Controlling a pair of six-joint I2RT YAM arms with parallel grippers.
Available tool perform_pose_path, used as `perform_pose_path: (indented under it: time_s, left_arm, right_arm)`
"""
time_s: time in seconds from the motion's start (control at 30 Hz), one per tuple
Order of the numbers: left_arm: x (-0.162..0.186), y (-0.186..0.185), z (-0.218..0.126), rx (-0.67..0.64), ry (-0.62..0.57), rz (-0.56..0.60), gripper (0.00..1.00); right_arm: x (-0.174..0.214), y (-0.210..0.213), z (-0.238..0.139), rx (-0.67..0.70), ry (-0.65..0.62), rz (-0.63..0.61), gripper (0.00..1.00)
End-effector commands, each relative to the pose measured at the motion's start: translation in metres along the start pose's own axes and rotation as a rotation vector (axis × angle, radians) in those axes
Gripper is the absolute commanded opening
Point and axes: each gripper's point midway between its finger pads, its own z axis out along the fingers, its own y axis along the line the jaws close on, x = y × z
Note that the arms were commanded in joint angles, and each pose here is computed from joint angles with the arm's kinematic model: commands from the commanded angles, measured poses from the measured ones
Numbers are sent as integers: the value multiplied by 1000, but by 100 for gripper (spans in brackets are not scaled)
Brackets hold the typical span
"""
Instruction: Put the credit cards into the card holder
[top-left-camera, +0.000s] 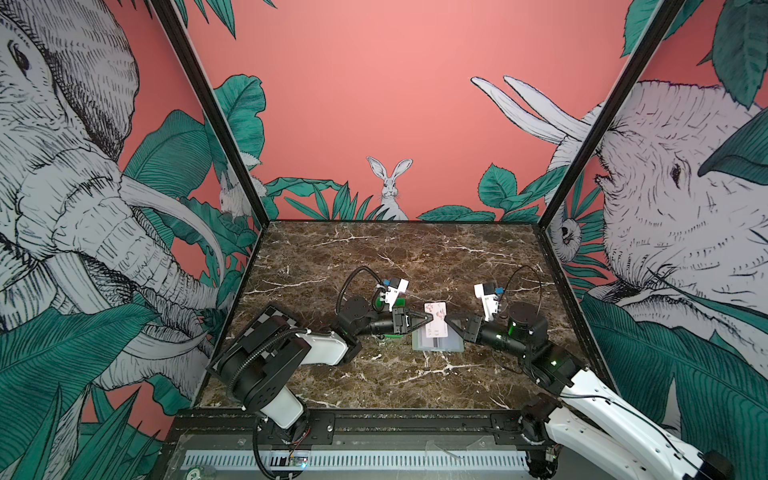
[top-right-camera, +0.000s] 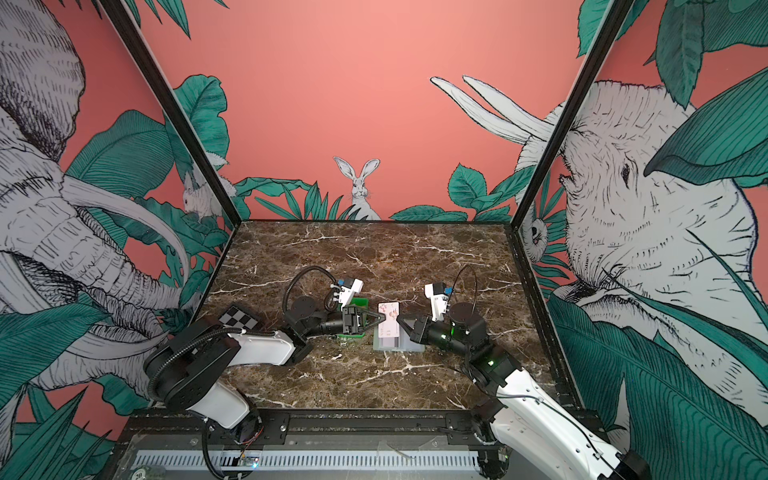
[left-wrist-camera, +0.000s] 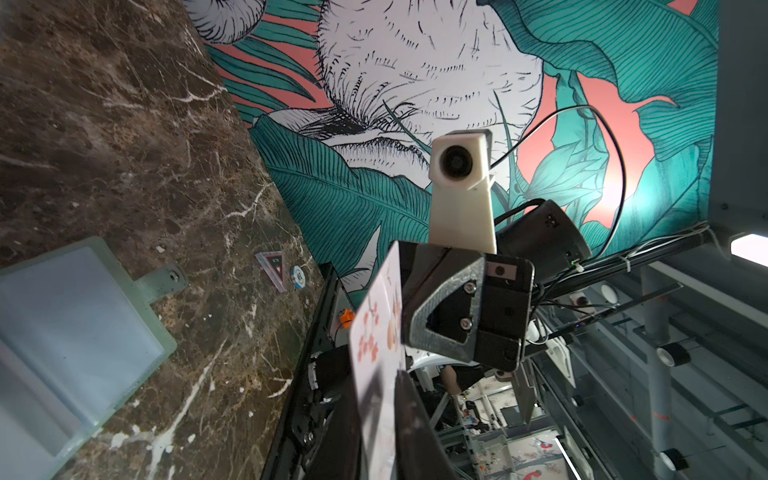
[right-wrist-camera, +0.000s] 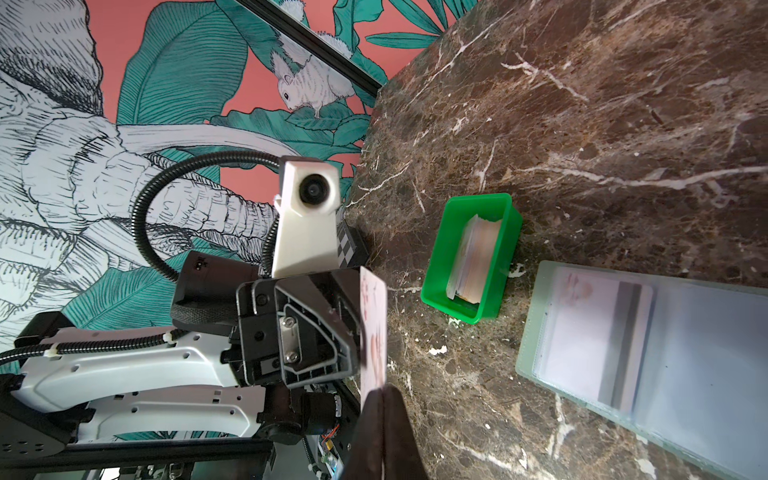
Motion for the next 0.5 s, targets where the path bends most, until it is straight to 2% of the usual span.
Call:
perform_pose_path:
  time_s: [0.0, 0.17, 0.27, 0.47]
  left_arm:
    - [-6, -15, 4, 41, -9, 38, 10]
    - [-6, 0, 3, -42, -13, 36, 4]
    - [-6, 10, 1, -112, -15, 41, 3]
    - [-6, 30, -8, -262, -26, 31, 3]
  right_arm:
    - [-6, -4, -1, 15, -36, -21, 0]
    - [-3, -23, -6, 115, -41, -35, 0]
    - [-1, -40, -11, 220, -28, -43, 11]
    - [5, -77, -28, 448, 2, -64, 18]
